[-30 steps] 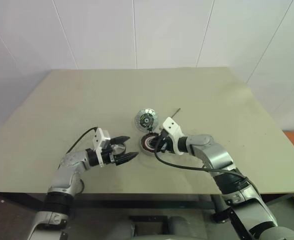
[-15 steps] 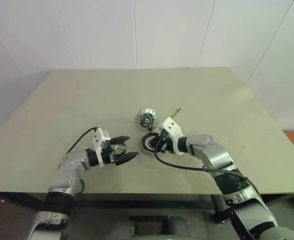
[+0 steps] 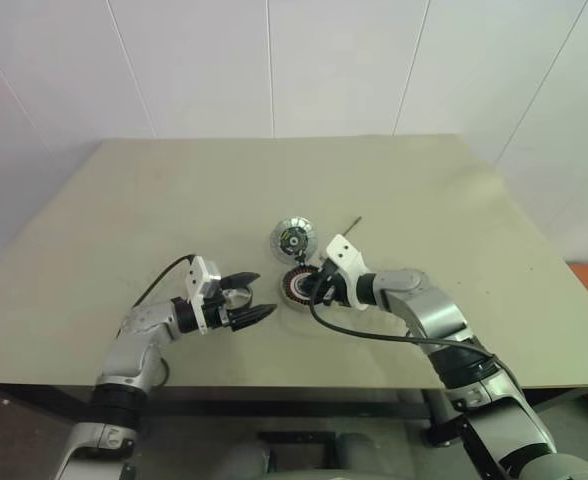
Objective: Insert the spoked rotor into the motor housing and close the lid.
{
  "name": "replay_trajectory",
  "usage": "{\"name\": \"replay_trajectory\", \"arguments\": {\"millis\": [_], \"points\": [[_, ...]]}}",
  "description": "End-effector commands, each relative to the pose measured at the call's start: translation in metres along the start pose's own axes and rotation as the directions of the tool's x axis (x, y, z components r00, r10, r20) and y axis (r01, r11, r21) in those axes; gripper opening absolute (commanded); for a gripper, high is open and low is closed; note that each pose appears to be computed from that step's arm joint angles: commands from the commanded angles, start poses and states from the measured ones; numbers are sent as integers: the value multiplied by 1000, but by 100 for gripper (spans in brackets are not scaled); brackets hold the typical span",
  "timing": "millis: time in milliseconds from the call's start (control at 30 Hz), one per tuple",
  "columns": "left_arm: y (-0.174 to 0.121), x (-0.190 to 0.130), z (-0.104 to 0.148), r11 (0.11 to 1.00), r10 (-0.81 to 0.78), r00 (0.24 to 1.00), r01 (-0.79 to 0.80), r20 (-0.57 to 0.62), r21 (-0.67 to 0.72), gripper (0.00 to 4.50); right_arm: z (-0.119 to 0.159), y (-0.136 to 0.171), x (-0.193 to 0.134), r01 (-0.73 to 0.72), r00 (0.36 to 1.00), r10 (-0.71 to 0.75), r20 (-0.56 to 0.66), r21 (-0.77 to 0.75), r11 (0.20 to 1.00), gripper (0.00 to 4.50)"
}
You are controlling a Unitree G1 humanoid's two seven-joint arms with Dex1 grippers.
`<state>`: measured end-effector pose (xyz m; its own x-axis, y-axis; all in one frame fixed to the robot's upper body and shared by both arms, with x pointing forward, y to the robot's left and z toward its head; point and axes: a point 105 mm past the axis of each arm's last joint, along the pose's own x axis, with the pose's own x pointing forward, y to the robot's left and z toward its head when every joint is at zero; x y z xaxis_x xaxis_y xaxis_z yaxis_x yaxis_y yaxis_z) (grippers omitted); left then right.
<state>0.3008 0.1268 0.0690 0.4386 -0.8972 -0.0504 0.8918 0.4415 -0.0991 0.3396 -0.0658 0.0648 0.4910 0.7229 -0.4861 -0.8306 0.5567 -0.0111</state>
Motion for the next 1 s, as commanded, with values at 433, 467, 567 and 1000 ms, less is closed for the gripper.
{"name": "replay_trajectory", "arguments": {"millis": [433,467,567,1000], "points": [[1,2,6,999,-2,1000,2,9,34,450,50,11,-11,-119,963,86,256,115,986,191],[1,3,6,999,-2,1000,2,8,34,450,56,10,-13,-122,954,83,287,121,985,191],[2,3,5,999,-2,1000,2,6,34,450,66,6,-17,-119,938,67,340,135,984,191],[3,4,4,999,-1,1000,0,6,35,450,19,-11,0,61,992,-56,117,-36,998,2]]}}
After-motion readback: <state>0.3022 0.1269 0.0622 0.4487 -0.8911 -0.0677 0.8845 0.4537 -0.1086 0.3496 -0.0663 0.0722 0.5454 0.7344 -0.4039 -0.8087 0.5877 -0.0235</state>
